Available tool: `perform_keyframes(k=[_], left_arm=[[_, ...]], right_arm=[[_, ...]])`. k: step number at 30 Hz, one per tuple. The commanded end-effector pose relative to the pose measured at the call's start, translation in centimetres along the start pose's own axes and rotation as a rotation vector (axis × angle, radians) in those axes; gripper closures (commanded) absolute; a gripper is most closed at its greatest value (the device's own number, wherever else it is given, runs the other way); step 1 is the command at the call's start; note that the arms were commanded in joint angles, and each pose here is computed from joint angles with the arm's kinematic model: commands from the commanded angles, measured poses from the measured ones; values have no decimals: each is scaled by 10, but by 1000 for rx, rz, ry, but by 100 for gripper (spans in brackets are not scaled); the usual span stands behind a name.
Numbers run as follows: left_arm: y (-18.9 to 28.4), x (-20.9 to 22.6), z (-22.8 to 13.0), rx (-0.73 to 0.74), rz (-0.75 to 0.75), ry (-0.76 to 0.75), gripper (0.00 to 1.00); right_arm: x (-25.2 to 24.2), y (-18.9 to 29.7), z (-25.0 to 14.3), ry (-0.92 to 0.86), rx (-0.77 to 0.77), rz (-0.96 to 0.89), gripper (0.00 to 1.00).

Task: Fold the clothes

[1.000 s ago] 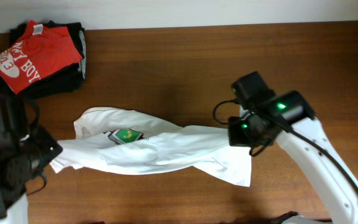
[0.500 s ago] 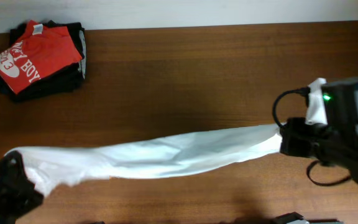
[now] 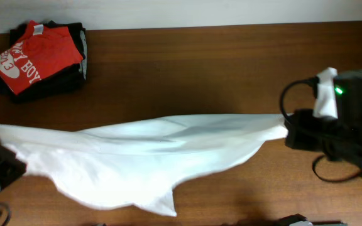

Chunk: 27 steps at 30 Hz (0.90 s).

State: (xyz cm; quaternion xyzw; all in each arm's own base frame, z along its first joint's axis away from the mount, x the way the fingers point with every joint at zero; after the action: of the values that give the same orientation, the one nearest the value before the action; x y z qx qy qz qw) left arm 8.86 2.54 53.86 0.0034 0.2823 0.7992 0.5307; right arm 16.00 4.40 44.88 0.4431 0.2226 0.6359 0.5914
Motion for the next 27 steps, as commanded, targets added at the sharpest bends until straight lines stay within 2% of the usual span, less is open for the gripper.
perform_keyframes(k=[1, 4, 8, 12, 14, 17, 18, 19, 20, 21, 22, 25, 27], left_arm=[[41, 4, 3, -133, -77, 35, 100], [6, -9, 13, -64, -78, 45, 100], [-101, -39, 34, 97, -27, 22, 99], [-262, -70, 34, 240, 4, 6, 100], [-338, -82, 15, 320, -28, 7, 93], [-409, -92, -28, 477, -71, 6, 70], [-424, -94, -42, 529, -75, -3, 63], [-428, -95, -48, 550, -77, -12, 51], [-427, -98, -53, 569, -79, -36, 1], [-424, -101, -57, 591, -82, -60, 1], [-418, -103, -59, 610, -85, -83, 1], [-391, -99, -75, 758, -26, -110, 1], [-372, -87, -89, 901, 49, -119, 1]], right_arm=[[-6, 23, -5, -22, -93, -13, 96], [-5, 15, 9, -24, -136, -57, 96], [6, -44, 55, -37, -83, -112, 94], [-6, -154, 120, -93, -21, -169, 89], [-19, -202, 138, -107, 17, -176, 88], [-41, -240, 148, -130, 58, -215, 88], [-49, -240, 149, -139, 68, -224, 82], [-53, -237, 147, -133, 85, -217, 66], [-54, -230, 144, -117, 114, -171, 34], [-49, -225, 141, -88, 146, -105, 14], [-44, -221, 137, -55, 175, -45, 12], [-37, -223, 123, 11, 263, -1, 12], [-32, -236, 114, 31, 317, -4, 29]])
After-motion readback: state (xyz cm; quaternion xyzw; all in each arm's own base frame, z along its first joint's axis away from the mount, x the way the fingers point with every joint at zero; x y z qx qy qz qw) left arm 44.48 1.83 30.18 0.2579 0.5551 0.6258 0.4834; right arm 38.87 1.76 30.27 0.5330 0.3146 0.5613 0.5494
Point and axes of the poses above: each gripper's point midway between its finger pads, its own y axis back along the fingers, its own x axis along the line the jaws close on, z = x × y, the point moved 9 cm from there along y, back along the fingers, and after that the axes turned 2 degrees about -y, right-handed, at the moved point
